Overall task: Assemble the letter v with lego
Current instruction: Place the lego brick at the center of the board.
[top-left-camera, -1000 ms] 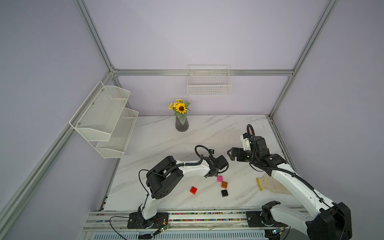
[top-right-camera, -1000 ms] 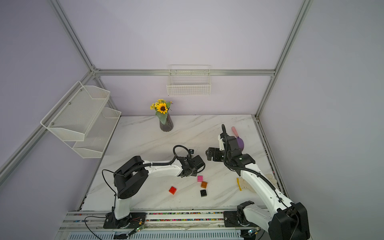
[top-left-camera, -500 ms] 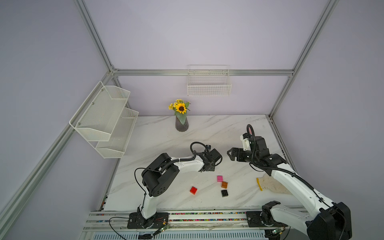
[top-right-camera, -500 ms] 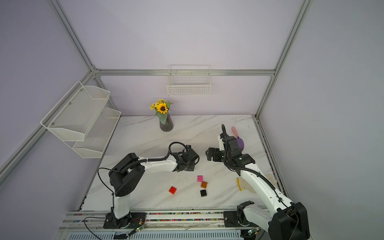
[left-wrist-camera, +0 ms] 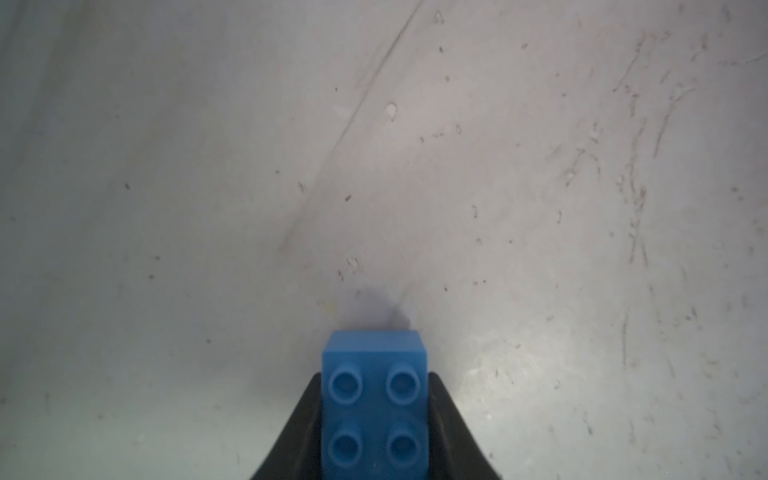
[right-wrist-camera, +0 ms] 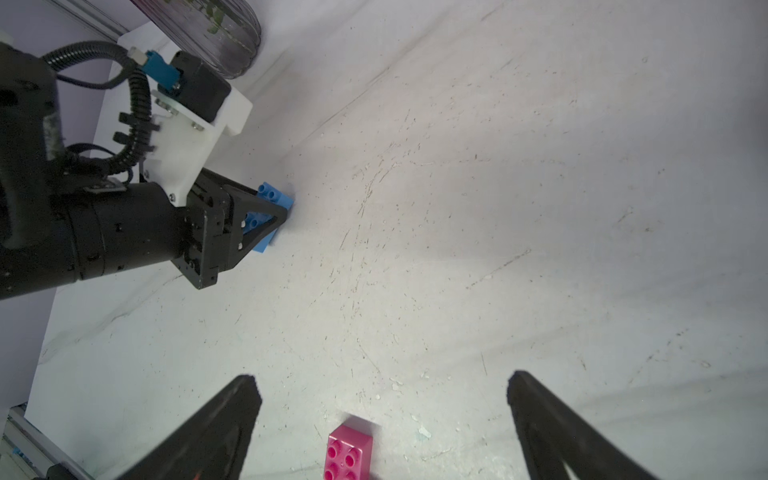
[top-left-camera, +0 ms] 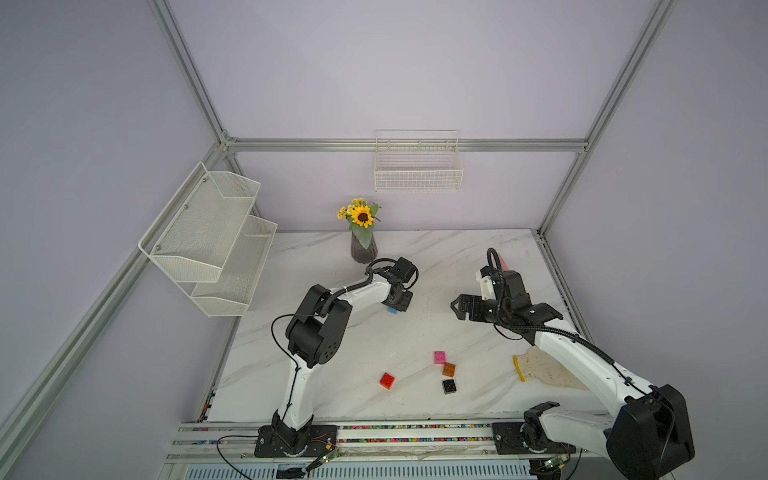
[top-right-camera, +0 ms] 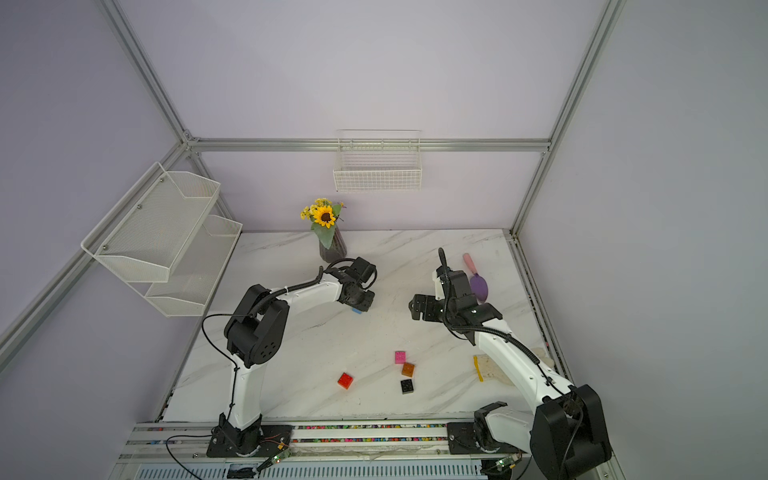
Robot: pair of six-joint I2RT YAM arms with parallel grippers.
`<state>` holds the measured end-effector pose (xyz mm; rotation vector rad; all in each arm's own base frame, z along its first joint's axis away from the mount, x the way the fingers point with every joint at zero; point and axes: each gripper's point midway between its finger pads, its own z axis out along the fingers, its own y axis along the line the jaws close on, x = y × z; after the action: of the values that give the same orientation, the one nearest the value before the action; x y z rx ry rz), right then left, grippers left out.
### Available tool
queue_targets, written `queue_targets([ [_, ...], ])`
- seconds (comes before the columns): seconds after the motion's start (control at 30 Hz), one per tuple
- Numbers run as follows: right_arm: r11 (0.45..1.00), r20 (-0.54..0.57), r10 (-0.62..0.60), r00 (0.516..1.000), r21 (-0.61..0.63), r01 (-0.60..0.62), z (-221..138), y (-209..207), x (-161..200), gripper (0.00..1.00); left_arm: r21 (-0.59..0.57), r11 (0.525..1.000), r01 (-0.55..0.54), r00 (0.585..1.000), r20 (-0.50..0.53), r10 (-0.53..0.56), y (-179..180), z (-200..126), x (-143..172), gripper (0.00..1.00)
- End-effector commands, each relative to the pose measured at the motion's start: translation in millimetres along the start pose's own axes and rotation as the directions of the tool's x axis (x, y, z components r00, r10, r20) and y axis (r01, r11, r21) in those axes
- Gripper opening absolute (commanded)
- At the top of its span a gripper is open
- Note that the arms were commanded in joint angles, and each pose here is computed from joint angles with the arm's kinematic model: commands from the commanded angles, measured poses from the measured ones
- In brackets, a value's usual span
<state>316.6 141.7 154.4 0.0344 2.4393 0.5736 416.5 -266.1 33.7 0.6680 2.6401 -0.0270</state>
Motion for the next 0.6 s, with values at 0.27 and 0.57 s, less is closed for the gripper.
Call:
queue_targets([
  [0.27, 1.0, 0.017, -0.013, 1.0, -0.007, 0.013, 4.1, 7.6, -17.9, 0.97, 0.102, 0.921, -0.375, 0.927, 0.039, 0.373, -22.8, 16.6, -18.0, 0.21],
  [0.57, 0.998, -0.002, -0.029, 1.0, -0.057, 0.029, 11.7, 14.5, -14.4, 0.97, 0.156, 0.943, -0.294, 0.955, 0.008, 0.296, -17.4, 10.0, -20.1, 0.63],
])
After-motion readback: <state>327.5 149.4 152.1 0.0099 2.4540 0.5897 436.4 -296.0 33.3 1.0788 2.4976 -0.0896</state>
